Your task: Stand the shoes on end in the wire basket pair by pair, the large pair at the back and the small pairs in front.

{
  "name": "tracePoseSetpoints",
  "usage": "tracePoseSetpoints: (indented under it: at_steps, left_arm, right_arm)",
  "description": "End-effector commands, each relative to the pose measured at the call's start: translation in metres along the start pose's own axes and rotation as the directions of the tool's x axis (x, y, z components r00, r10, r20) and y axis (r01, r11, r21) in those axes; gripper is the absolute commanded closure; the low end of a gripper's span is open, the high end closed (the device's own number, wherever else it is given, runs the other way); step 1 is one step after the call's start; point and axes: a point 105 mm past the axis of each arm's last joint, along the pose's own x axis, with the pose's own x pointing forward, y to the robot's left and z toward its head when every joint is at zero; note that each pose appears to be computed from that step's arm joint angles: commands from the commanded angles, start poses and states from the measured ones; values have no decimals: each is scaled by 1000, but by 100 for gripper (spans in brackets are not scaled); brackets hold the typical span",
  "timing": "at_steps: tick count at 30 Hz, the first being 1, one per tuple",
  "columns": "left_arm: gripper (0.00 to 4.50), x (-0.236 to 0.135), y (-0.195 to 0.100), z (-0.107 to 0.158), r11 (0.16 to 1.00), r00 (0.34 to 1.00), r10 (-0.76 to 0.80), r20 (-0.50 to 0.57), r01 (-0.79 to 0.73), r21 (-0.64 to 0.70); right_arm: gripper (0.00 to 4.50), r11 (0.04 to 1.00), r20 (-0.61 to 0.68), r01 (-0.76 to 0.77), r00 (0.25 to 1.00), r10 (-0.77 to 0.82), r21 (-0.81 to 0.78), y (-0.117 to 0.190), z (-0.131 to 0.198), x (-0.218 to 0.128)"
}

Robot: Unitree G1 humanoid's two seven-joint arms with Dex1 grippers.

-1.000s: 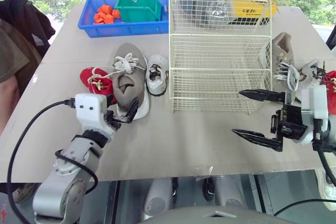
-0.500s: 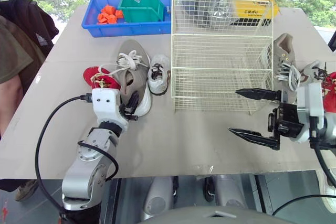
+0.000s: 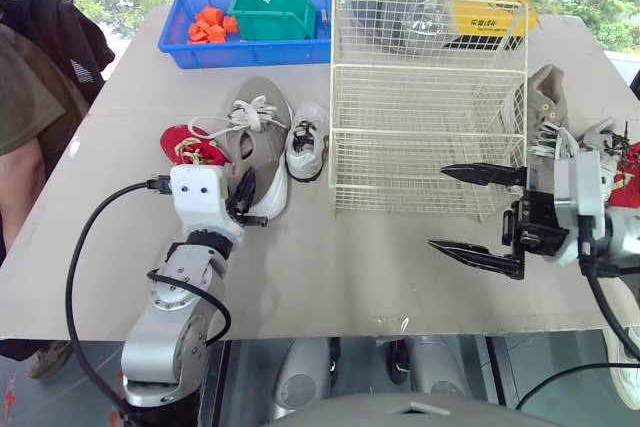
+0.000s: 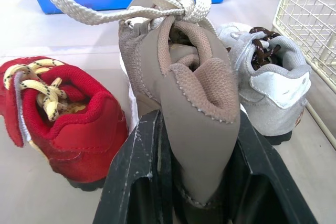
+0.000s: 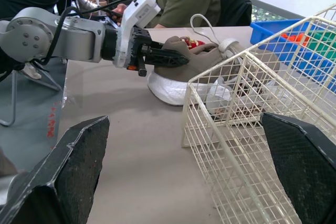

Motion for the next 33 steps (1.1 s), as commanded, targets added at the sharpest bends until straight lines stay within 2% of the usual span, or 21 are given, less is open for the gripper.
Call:
tracePoseSetpoints:
  at_steps: [1, 7, 15, 18, 21, 22, 24, 27, 30, 33]
  left_arm:
    - [369, -10, 0, 39, 999, 984, -8, 177, -1, 51]
    - [370, -20, 3, 53, 995, 964, 4, 264, -30, 94]
    - [374, -41, 15, 91, 982, 895, 17, 447, -98, 159]
    - [374, -44, 20, 109, 972, 866, -11, 500, -107, 208]
    - [374, -44, 23, 132, 956, 828, -82, 555, -92, 279]
    - [374, -43, 22, 138, 947, 819, -118, 562, -78, 311]
    - [375, -40, 18, 153, 922, 791, -223, 570, -19, 386]
    - [376, -33, 15, 171, 862, 744, -366, 560, 44, 504]
    - [376, -30, 11, 187, 768, 684, -517, 515, 104, 632]
    - [376, -26, 1, 190, 664, 626, -648, 434, 186, 725]
  right_arm:
    - [0, 999, 26, -19, 999, 20, -33, -3, 8, 4]
    - [0, 999, 60, -16, 998, 18, -31, -12, 13, 5]
    - [0, 999, 190, -5, 982, 11, -36, -31, 45, 16]
    - [0, 999, 177, 12, 984, -5, -36, -45, 53, 24]
    - [0, 998, 183, 11, 983, -1, -58, -64, 69, 33]
    - [0, 998, 172, -32, 984, 40, -48, -66, 73, 35]
    - [0, 988, 124, -42, 990, 60, -147, -78, 87, 39]
    - [0, 965, 47, 33, 999, -21, -260, -109, 105, 39]
    - [0, 952, 20, -40, 999, 48, -304, -124, 136, 33]
    - [0, 933, 30, -77, 995, 94, -353, -134, 170, 29]
